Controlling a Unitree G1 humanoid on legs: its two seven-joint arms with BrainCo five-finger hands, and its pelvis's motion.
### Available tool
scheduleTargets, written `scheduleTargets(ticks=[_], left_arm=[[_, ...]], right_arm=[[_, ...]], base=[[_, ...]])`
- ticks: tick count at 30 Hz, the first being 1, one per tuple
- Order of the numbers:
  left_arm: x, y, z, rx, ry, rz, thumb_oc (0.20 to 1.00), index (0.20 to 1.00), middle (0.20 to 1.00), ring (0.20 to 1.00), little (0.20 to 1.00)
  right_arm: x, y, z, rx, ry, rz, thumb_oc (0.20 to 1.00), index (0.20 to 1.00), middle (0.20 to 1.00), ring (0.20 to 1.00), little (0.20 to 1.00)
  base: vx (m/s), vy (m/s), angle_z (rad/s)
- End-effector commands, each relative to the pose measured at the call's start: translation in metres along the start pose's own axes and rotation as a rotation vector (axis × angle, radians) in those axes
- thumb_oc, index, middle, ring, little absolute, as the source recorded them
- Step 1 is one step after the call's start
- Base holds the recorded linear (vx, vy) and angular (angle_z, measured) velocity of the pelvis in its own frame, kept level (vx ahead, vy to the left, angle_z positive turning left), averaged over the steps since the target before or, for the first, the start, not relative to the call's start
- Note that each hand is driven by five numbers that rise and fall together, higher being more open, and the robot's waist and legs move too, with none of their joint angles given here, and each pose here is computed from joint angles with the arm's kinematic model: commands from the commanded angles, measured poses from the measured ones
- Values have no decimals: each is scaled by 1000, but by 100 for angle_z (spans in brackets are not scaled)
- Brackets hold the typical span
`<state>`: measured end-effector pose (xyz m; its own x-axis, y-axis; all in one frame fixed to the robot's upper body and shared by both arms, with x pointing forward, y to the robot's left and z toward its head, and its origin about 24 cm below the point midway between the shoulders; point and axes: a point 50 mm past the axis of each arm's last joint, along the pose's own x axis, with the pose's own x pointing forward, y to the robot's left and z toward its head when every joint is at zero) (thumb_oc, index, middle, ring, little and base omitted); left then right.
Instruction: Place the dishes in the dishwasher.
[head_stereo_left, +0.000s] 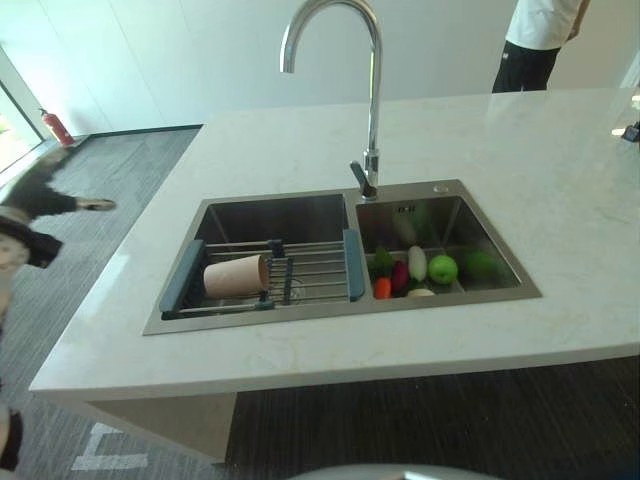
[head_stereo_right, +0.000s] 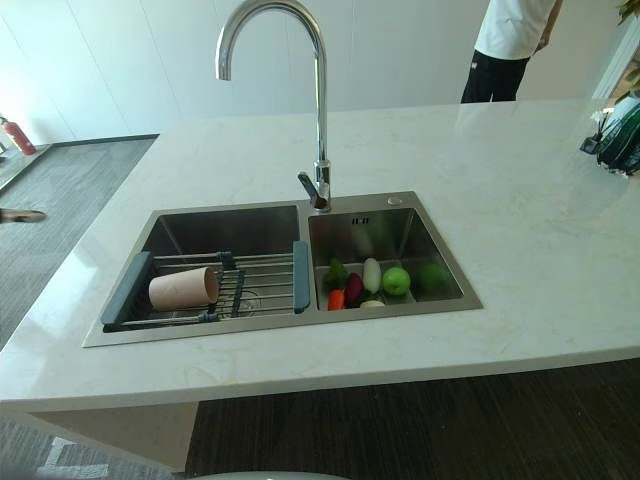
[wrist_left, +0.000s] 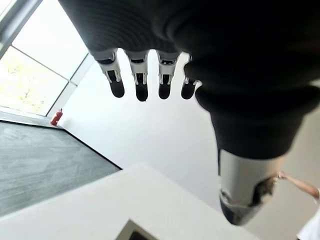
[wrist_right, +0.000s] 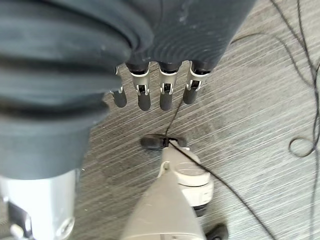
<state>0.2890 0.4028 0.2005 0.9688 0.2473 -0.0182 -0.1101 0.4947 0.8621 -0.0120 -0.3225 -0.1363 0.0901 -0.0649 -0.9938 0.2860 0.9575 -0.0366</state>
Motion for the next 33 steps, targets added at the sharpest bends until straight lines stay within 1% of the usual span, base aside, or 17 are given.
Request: scheduleTargets(ticks=[1, 2, 7, 9, 13, 22, 29, 33], left_arm=[[6, 22, 17, 75, -28, 31, 1000, 1000, 1000, 1000, 1000], [11, 9, 18, 128, -20, -19, 1000, 1000, 1000, 1000, 1000], [15, -7, 16, 146, 13, -77, 1000, 1000, 1000, 1000, 1000], [16, -22, 12, 162, 22, -111, 1000, 1000, 1000, 1000, 1000], [19, -39, 14, 219, 15, -140, 1000, 1000, 1000, 1000, 1000], [23, -54, 13, 300, 53, -180, 1000, 1000, 1000, 1000, 1000], [22, -69, 4, 381, 86, -218, 1000, 1000, 1000, 1000, 1000], [21, -79, -3, 385, 100, -240, 1000, 1000, 1000, 1000, 1000]], right_arm=[[0, 1, 12, -22, 0, 3, 1000, 1000, 1000, 1000, 1000], [1, 3, 13, -33, -7, 7, 1000, 1000, 1000, 1000, 1000], [1, 3, 13, -38, -18, 5, 1000, 1000, 1000, 1000, 1000], [2, 5, 11, -47, -6, 5, 1000, 1000, 1000, 1000, 1000], [2, 6, 12, -48, -10, 8, 1000, 1000, 1000, 1000, 1000], [1, 6, 23, -70, -50, 7, 1000, 1000, 1000, 1000, 1000], [2, 7, 23, -75, -45, 1, 1000, 1000, 1000, 1000, 1000], [0, 4, 27, -84, -58, -4, 1000, 1000, 1000, 1000, 1000]], base=[[33, -9, -22], [22, -6, -23], [6, 1, -7], [0, 0, 0], [0, 0, 0], [0, 0, 0], [0, 0, 0], [-10, -1, -10]])
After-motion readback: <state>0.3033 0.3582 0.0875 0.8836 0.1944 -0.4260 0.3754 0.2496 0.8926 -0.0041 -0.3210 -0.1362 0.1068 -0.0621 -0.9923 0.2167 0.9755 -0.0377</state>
